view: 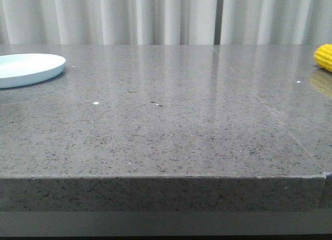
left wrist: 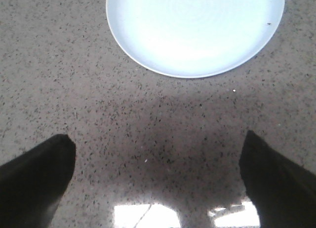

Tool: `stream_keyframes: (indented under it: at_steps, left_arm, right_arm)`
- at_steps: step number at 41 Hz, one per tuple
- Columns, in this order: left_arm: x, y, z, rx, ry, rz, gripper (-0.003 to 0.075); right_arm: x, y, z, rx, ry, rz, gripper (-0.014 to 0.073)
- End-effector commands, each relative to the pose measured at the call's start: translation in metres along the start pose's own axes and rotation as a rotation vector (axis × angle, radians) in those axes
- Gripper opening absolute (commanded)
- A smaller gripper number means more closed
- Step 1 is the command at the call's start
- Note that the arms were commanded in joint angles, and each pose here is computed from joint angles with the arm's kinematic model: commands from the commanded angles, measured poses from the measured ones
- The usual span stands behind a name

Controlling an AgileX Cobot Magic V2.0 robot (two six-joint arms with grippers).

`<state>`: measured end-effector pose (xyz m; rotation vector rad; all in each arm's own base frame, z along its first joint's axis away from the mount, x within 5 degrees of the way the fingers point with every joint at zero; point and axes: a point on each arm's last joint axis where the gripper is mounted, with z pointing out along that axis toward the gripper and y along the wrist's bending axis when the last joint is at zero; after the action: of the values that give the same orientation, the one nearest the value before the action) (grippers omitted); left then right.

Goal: Place corn on plate with both arms
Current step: 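Lower the left gripper open over the rim of the light blue plate, then grip the plate rim with the left gripper and lift it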

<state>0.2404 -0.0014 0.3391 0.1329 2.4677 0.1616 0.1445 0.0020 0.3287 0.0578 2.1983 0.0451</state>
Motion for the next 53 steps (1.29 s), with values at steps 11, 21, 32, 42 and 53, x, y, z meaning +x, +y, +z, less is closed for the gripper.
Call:
stream_keyframes:
  at_steps: [11,21,32,42,53]
  left_arm:
    - [-0.054,0.029,0.037,0.082,-0.02,-0.126,0.0651]
    - [-0.075,0.056,0.076,0.113,0.003,-0.241,0.0651]
    - [-0.092,0.062,0.117,0.133,0.029,-0.269,0.0651]
    - [-0.099,0.063,0.142,0.159,0.055,-0.291,0.0599]
    - [-0.097,0.062,0.148,0.176,0.075,-0.275,0.032]
  right_arm:
    - [-0.015,-0.001,-0.006,0.009,-0.102,-0.017,0.0624]
    - [-0.015,-0.001,-0.006,0.009,-0.102,-0.017,0.0624]
    - [-0.015,-0.001,-0.006,0.009,-0.102,-0.017,0.0624]
    - [-0.015,-0.001,-0.006,0.009,-0.102,-0.017,0.0624]
    - [-0.015,-0.001,-0.006,0.009,-0.102,-0.017,0.0624]
